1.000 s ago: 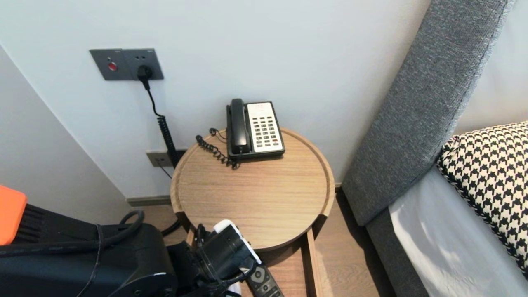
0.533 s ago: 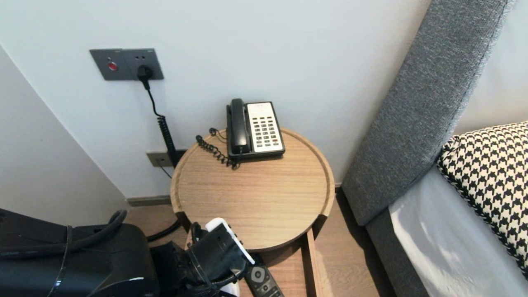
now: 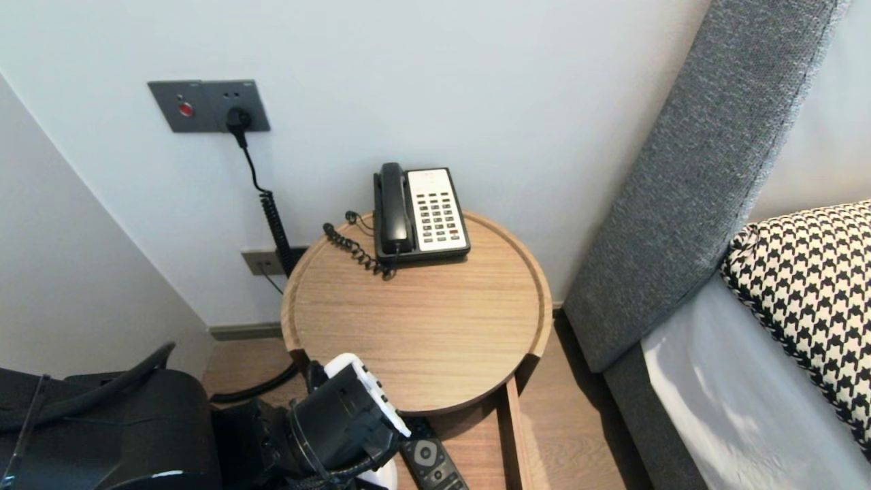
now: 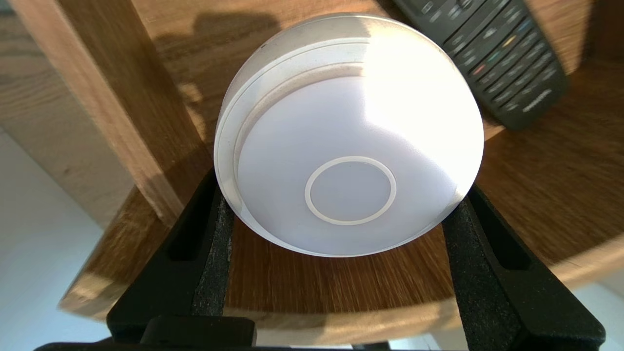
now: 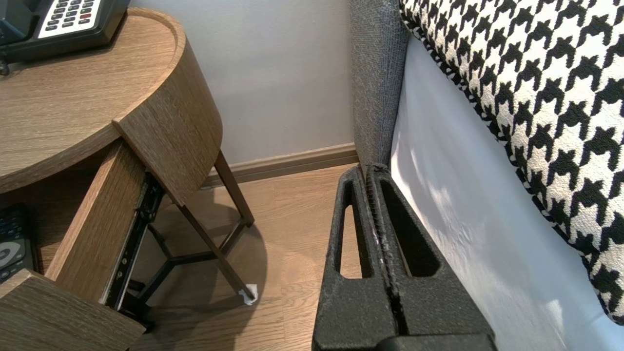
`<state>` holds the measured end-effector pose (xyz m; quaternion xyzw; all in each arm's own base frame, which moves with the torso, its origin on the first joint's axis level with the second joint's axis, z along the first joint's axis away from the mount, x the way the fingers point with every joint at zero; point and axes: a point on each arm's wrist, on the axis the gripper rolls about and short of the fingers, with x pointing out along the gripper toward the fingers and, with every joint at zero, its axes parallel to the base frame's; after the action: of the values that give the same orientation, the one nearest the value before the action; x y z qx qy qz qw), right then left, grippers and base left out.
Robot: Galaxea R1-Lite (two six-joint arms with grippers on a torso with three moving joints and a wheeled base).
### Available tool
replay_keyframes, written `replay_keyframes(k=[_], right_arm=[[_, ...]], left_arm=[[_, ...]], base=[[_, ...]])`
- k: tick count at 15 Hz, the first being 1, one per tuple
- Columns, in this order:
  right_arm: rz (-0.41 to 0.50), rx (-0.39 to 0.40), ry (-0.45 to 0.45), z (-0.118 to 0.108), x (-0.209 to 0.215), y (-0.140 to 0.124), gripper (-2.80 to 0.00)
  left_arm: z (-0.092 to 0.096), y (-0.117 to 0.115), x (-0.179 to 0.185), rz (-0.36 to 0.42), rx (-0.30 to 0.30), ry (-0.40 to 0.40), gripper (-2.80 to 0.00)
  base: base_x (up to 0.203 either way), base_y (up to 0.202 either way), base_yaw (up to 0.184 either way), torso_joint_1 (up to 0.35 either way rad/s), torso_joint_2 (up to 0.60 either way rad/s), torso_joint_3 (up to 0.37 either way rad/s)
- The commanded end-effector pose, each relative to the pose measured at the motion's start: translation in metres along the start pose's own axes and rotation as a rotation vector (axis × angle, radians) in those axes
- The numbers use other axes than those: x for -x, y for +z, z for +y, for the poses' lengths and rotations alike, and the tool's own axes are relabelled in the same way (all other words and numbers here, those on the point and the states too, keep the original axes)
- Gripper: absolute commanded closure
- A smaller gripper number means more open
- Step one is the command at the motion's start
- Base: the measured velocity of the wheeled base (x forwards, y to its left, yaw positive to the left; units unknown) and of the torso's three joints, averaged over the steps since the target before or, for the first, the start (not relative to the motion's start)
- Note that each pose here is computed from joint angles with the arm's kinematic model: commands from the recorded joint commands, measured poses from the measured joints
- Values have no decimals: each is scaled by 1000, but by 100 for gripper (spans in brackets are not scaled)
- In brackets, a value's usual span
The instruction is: Take the remote control out of the drawer one by one and place them on the table
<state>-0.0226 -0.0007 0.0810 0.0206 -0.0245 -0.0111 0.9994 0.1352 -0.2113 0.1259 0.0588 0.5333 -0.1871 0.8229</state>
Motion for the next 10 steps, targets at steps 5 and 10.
replay_keyframes(k=[5,10], right_arm=[[27,0,-1,0,-2,-7,0],[27,1,-2,0,-2,-7,0]], left_arm=[[6,-2,18,-48,13,-33,0],[8,-2,28,-76,20,-52,0]], base=[[0,0,0,0,0,0],[0,0,0,0,0,0]])
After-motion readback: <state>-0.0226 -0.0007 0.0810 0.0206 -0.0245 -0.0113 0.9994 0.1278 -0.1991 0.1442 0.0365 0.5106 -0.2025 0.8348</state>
